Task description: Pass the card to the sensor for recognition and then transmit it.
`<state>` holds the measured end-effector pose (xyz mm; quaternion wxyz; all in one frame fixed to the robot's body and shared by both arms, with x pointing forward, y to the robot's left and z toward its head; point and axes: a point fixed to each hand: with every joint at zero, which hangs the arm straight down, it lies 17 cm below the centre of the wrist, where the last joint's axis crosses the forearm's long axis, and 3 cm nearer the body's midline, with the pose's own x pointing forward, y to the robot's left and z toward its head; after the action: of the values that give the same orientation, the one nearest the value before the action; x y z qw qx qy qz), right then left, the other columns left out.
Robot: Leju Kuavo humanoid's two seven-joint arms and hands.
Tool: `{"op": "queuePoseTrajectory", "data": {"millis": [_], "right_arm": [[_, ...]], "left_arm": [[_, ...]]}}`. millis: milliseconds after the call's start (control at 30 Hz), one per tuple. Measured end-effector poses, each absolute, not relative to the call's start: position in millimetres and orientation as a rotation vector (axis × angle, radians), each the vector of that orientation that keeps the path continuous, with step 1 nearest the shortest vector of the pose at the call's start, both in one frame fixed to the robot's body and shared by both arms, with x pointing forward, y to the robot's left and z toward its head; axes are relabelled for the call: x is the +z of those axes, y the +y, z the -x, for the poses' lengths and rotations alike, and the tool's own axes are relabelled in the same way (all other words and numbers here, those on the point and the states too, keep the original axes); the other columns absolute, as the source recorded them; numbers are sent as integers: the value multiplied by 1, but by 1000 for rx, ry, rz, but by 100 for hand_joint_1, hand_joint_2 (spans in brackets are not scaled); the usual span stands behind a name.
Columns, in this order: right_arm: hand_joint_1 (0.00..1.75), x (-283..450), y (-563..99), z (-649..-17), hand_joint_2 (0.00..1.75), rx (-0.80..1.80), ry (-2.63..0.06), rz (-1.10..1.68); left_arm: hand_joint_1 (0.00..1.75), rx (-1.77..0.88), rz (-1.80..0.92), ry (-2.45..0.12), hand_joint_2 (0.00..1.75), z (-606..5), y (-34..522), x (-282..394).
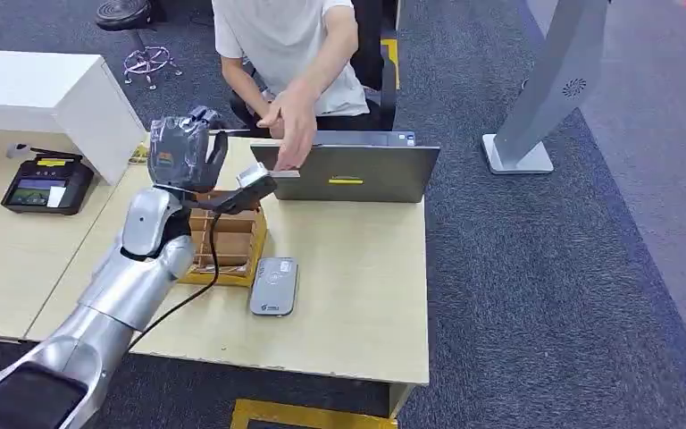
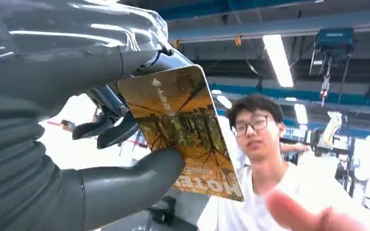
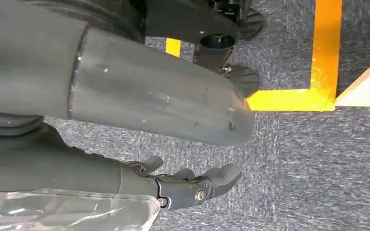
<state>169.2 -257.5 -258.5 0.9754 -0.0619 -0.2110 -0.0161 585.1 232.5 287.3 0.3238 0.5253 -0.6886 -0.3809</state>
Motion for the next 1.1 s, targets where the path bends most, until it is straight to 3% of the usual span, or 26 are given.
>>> {"op": "queuePoseTrajectory", "data": {"millis": [367,467,500,1100], "right_arm": [[0,-257,-254,-175,0,-11,-425,119],[0,-255,-245,-182,0,20,-427,107],[0,-255,-244,-183,0,20,-428,104],[0,-254,-242,-183,0,19,-431,102]], "left_arm": [[175,-978,-1465,-1793,175,-601,250,322],[175,-937,-1504,-1708,175,-633,286,364],[0,-935,-1503,-1695,175,-637,291,366],[0,-961,-1401,-1618,175,-649,296,350]]}}
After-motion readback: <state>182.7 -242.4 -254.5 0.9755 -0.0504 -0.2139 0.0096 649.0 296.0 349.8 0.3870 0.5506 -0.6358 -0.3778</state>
